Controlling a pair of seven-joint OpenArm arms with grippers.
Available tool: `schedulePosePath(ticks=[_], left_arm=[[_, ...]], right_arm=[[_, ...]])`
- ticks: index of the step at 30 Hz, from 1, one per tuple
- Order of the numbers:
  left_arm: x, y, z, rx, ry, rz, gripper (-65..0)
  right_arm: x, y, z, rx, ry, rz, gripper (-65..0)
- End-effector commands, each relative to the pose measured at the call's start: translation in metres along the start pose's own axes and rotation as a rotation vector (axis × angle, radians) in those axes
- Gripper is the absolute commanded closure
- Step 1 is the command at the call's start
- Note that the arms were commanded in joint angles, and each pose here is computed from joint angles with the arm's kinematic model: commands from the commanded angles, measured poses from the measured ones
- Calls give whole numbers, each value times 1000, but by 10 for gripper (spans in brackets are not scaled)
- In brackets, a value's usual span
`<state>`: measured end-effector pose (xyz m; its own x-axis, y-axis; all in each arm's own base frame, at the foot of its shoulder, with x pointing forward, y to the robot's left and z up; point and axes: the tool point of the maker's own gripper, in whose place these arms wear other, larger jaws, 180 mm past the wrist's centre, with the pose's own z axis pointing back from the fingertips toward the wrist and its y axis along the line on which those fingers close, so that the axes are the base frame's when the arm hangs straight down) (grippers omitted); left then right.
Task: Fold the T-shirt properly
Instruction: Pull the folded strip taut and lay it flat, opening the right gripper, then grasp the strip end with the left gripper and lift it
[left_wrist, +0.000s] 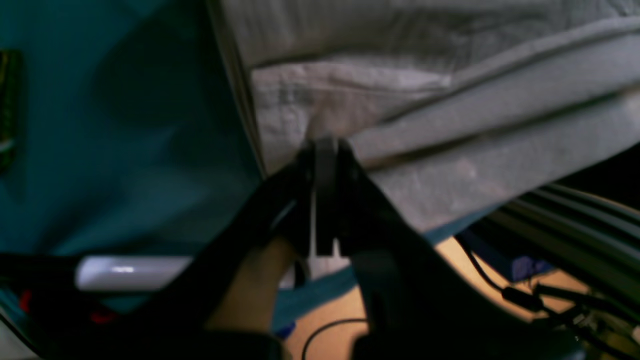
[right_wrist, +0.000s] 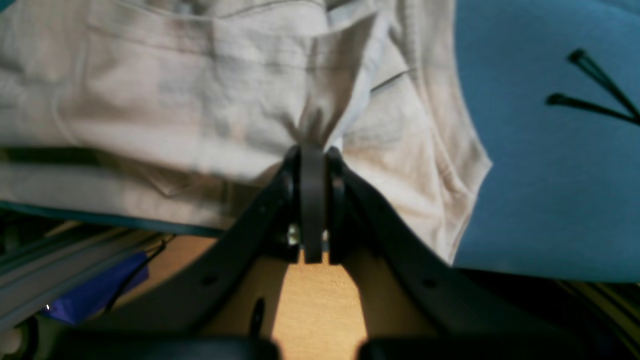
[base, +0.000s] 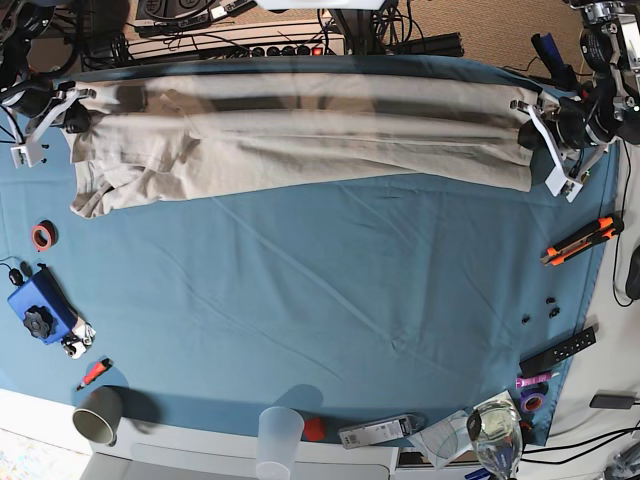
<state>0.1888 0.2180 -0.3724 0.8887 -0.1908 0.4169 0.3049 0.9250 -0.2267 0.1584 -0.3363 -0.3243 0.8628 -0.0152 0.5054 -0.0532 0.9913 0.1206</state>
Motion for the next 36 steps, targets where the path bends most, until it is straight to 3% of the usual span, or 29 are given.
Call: schedulePosePath(ticks=[1, 24, 27, 30, 32, 36], left_arm=[[2, 4, 6, 19, -3, -16, 0], [-35, 0, 4, 10, 92, 6, -1], [-36, -1, 4, 10, 93, 6, -120], [-34, -1, 4, 10, 82, 6, -222], [-33, -1, 5, 11, 82, 3, -248], [-28, 1, 10, 54, 78, -38, -248]], right_arm=[[10, -4, 6, -19, -29, 25, 0], [9, -6, 6, -28, -22, 40, 0], [9, -5, 6, -24, -21, 56, 0], [9, -5, 7, -21, -22, 70, -131], [9, -4, 7, -20, -23, 69, -170], [16, 5, 7, 31, -61, 56, -171]])
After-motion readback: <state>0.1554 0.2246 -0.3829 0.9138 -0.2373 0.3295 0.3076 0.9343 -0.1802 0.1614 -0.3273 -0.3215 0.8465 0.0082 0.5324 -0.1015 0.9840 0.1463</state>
